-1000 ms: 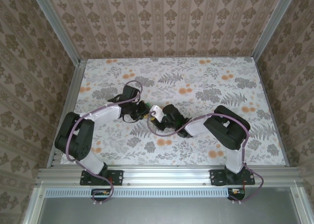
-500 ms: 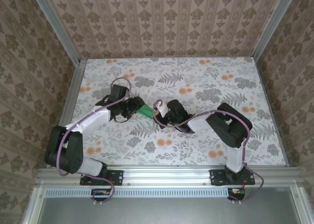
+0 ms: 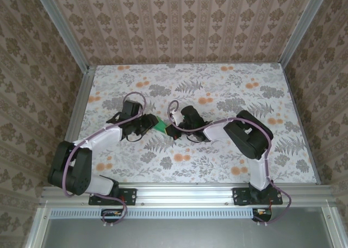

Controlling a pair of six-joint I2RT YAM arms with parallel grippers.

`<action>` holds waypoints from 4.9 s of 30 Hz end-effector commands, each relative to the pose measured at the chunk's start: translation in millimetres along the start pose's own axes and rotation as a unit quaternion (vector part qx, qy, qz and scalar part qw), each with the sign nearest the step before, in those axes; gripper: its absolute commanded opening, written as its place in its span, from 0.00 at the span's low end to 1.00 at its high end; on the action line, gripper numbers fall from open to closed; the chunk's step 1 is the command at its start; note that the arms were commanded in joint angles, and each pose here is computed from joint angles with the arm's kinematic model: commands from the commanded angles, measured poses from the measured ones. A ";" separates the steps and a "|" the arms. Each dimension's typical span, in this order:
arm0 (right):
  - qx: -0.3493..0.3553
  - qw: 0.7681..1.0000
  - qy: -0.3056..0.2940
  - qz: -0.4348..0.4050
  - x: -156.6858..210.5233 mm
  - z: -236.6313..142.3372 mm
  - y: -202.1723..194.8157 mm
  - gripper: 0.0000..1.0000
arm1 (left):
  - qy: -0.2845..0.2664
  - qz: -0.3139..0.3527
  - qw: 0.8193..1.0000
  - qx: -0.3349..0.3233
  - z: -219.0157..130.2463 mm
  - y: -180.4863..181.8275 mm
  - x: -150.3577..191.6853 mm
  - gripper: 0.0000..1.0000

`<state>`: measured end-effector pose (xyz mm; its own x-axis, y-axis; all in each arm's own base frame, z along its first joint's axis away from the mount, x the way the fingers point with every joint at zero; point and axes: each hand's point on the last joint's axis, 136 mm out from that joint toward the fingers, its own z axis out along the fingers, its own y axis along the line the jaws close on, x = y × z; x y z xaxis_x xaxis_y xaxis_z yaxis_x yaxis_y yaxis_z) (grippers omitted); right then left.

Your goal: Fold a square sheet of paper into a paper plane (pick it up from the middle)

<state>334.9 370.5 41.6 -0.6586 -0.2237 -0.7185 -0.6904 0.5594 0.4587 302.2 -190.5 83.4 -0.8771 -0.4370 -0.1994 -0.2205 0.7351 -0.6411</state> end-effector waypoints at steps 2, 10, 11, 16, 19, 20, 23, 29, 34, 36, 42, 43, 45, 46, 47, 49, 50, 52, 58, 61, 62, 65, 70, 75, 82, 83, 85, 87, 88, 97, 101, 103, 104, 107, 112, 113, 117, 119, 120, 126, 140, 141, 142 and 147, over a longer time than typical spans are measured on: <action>-0.022 0.998 0.028 0.052 5.8 7.2 2.5 0.02 | -0.012 0.028 0.999 0.010 -2.2 -3.0 -3.2 0.44; -0.032 0.992 0.041 0.113 3.5 9.2 1.1 0.00 | -0.006 0.044 0.999 0.003 4.5 1.4 -1.8 0.40; -0.032 0.991 0.037 0.122 1.4 8.2 -0.4 0.00 | -0.005 0.045 0.999 0.003 5.4 1.0 -2.1 0.40; -0.049 0.984 0.036 0.167 -3.3 7.9 -2.7 0.00 | 0.001 0.054 0.999 0.008 10.3 -1.7 -2.3 0.39; -0.065 0.979 0.034 0.189 -6.7 8.8 1.1 0.00 | 0.004 0.058 0.998 0.008 13.4 -1.9 -2.4 0.38; -0.071 0.977 0.034 0.198 -7.4 9.0 2.0 0.00 | 0.004 0.060 0.998 0.006 14.4 -1.3 -2.6 0.38; -0.081 0.971 0.029 0.222 -12.1 7.3 2.5 0.00 | 0.004 0.064 0.998 0.005 16.8 -0.7 -3.4 0.36; -0.104 0.959 0.029 0.262 -16.7 8.7 7.0 0.00 | 0.003 0.069 0.998 0.002 21.3 1.8 -4.1 0.32; -0.114 0.950 0.031 0.288 -18.1 12.8 7.1 0.00 | 0.000 0.074 0.997 0.005 23.4 1.9 -4.6 0.30; -0.111 0.947 0.034 0.298 -16.5 14.4 5.2 0.00 | -0.001 0.076 0.997 0.002 24.4 4.3 -4.5 0.28; -0.096 0.940 0.049 0.325 -7.4 19.9 -3.5 0.00 | 0.000 0.079 0.997 -0.001 29.3 8.7 -3.7 0.25; -0.092 0.938 0.052 0.329 -5.3 20.5 -5.4 0.00 | 0.000 0.079 0.997 0.001 30.4 8.5 -3.6 0.24; -0.086 0.936 0.052 0.337 -3.2 20.8 -9.5 0.00 | 0.002 0.081 0.997 0.004 33.2 7.3 -4.2 0.23; -0.084 0.935 0.053 0.340 -2.2 21.1 -11.1 0.00 | 0.003 0.082 0.997 0.004 34.4 7.5 -4.2 0.22; -0.082 0.935 0.055 0.342 -1.0 21.2 -12.4 0.00 | 0.003 0.081 0.997 0.003 35.7 7.9 -4.6 0.22; -0.081 0.934 0.057 0.344 0.3 21.5 -12.9 0.00 | 0.005 0.082 0.997 0.003 38.5 8.7 -4.5 0.21; -0.080 0.934 0.058 0.345 1.5 22.3 -13.9 0.00 | 0.005 0.082 0.997 0.005 39.4 7.1 -5.5 0.21; -0.080 0.933 0.059 0.346 2.1 22.9 -14.1 0.00 | 0.005 0.083 0.997 0.008 41.6 5.9 -6.3 0.20; -0.078 0.931 0.064 0.350 4.8 24.2 -15.8 0.00 | 0.004 0.087 0.996 0.008 46.7 4.6 -9.4 0.19; -0.080 0.931 0.065 0.349 4.7 24.4 -15.1 0.00 | 0.007 0.086 0.996 0.007 50.4 6.2 -9.1 0.19; -0.081 0.931 0.066 0.350 5.2 24.2 -14.5 0.00 | 0.007 0.085 0.996 0.007 52.0 7.1 -9.1 0.18; -0.084 0.931 0.066 0.349 3.7 24.1 -13.6 0.00 | 0.010 0.081 0.997 0.002 55.3 9.8 -9.0 0.18; -0.093 0.932 0.066 0.344 -0.3 21.4 -10.2 0.05 | 0.010 0.077 0.997 -0.003 57.9 12.3 -9.9 0.17; -0.100 0.937 0.065 0.329 -6.3 14.5 -6.9 0.12 | 0.008 0.075 0.997 -0.008 57.5 14.1 -11.5 0.17; -0.099 0.941 0.072 0.314 -8.2 6.7 -2.8 0.17 | 0.011 0.070 0.997 -0.010 60.3 13.2 -13.3 0.17; -0.097 0.942 0.074 0.313 -7.2 5.6 -3.4 0.18 | 0.012 0.069 0.997 -0.011 60.8 13.7 -13.0 0.17; -0.094 0.943 0.075 0.309 -6.3 2.9 -4.2 0.20 | 0.014 0.067 0.998 -0.012 62.1 13.7 -13.5 0.17; -0.091 0.945 0.076 0.305 -5.0 0.3 -5.0 0.21 | 0.016 0.066 0.998 -0.011 62.9 12.6 -13.5 0.17; -0.089 0.946 0.078 0.303 -4.1 -0.8 -4.7 0.22 | 0.018 0.065 0.998 -0.011 63.2 12.2 -13.1 0.17; -0.073 0.948 0.082 0.300 -0.1 -3.9 -10.5 0.17 | 0.020 0.067 0.998 -0.002 64.1 3.3 -17.7 0.18; -0.068 0.946 0.076 0.309 -3.4 -4.1 -13.3 0.10 | 0.019 0.073 0.997 0.009 62.9 -4.1 -19.8 0.18; -0.069 0.943 0.074 0.317 -3.9 -4.0 -14.8 0.08 | 0.017 0.079 0.996 0.023 61.2 -10.0 -20.2 0.18; -0.069 0.941 0.072 0.324 -4.4 -4.1 -16.1 0.07 | 0.014 0.084 0.996 0.029 59.9 -12.9 -21.5 0.18; -0.082 0.935 0.064 0.340 -9.2 -4.9 -16.1 0.05 | 0.012 0.095 0.994 0.046 57.9 -21.6 -22.6 0.18; -0.105 0.927 0.058 0.356 -18.3 -7.0 -11.6 0.05 | 0.013 0.095 0.995 0.041 61.4 -19.3 -22.8 0.18; -0.103 0.926 0.060 0.357 -17.0 -7.0 -12.2 0.05 | 0.012 0.094 0.995 0.043 62.2 -20.3 -23.3 0.18; -0.094 0.927 0.071 0.356 -12.9 -8.6 -12.6 0.06 | 0.011 0.091 0.995 0.049 65.8 -23.7 -26.0 0.18; -0.090 0.926 0.075 0.358 -10.8 -9.5 -12.9 0.06 | 0.006 0.094 0.994 0.059 65.3 -28.8 -28.7 0.17; -0.087 0.926 0.078 0.360 -9.2 -10.1 -13.1 0.06 | 0.006 0.094 0.994 0.060 65.1 -29.9 -29.1 0.18; -0.082 0.924 0.091 0.363 -2.1 -17.4 -9.4 0.05 | 0.000 0.098 0.994 0.051 65.5 -27.7 -31.9 0.17; -0.081 0.929 0.094 0.350 1.0 -24.3 -7.1 0.17 | 0.022 0.069 0.997 0.013 83.5 -4.2 -24.5 0.14; -0.078 0.932 0.093 0.342 0.4 -25.0 -7.2 0.21 | 0.024 0.066 0.998 0.008 84.6 -2.8 -24.2 0.14; -0.076 0.935 0.091 0.334 -0.9 -25.8 -7.6 0.23 | 0.026 0.063 0.998 0.006 85.3 -2.0 -24.2 0.14; -0.057 0.961 0.070 0.261 -13.2 -37.4 -6.9 0.34 | 0.033 0.042 0.999 -0.006 89.2 2.7 -22.9 0.14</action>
<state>333.2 345.0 44.9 -0.9848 -0.0145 -0.1731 -0.1547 0.5256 0.8365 358.1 -226.0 25.8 -0.9199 -0.3141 -0.2348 -0.1014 0.7689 -0.6313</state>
